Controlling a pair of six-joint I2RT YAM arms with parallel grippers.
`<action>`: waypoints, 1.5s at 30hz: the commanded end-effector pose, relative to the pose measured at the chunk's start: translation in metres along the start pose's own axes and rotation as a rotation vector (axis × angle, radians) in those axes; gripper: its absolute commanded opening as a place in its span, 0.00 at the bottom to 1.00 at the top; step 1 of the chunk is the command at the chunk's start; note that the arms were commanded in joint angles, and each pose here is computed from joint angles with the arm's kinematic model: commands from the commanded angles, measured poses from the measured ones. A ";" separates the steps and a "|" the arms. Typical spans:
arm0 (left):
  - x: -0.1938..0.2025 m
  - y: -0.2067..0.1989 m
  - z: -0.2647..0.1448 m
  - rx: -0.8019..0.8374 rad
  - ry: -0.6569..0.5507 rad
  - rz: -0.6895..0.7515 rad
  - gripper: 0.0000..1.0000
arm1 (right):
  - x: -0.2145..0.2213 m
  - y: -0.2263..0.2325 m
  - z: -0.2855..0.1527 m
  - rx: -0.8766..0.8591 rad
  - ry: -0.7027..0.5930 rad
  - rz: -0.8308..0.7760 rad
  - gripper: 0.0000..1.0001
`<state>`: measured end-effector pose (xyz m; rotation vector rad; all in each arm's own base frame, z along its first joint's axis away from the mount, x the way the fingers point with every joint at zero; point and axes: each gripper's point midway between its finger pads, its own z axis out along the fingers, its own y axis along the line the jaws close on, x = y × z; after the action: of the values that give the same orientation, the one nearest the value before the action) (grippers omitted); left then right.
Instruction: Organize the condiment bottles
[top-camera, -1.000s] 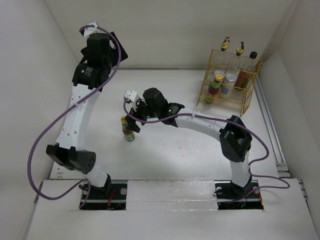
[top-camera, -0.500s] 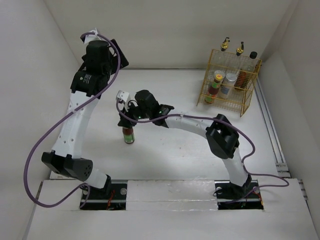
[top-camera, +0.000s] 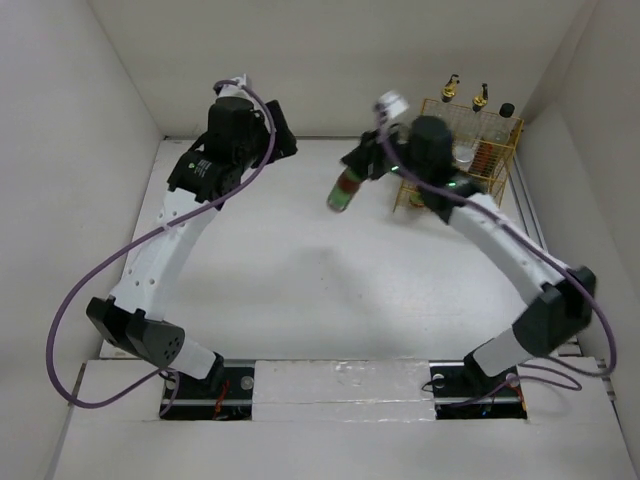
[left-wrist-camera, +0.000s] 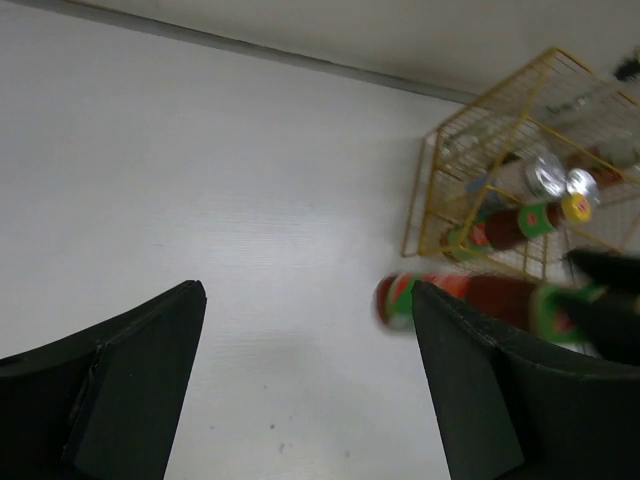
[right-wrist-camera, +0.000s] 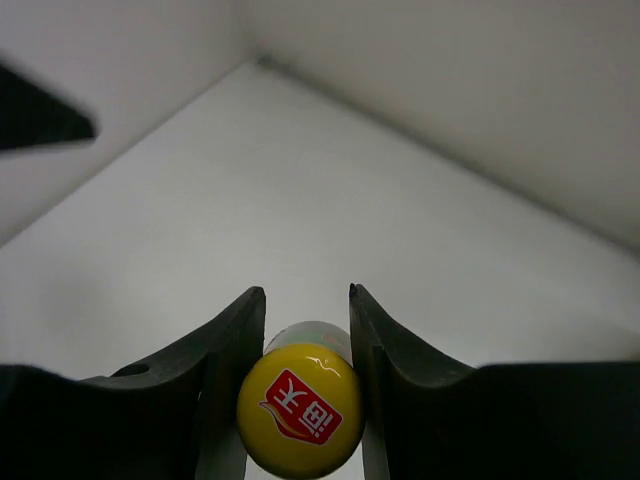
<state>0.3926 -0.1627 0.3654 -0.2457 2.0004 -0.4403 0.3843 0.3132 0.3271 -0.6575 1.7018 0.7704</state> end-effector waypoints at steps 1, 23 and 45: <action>0.000 -0.040 -0.005 0.161 0.000 0.013 0.80 | -0.098 -0.053 -0.093 0.232 -0.257 -0.025 0.06; 0.063 -0.087 0.005 0.387 0.168 0.132 0.83 | -0.077 -0.249 -0.236 0.843 -0.268 0.036 0.00; 0.076 -0.079 0.007 0.376 0.187 0.134 0.92 | 0.038 -0.309 -0.212 1.006 -0.070 0.109 0.00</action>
<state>0.3667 -0.2617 0.3120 0.1471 2.1250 -0.7324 0.4666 -0.0487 0.2418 0.1683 1.9456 -0.0170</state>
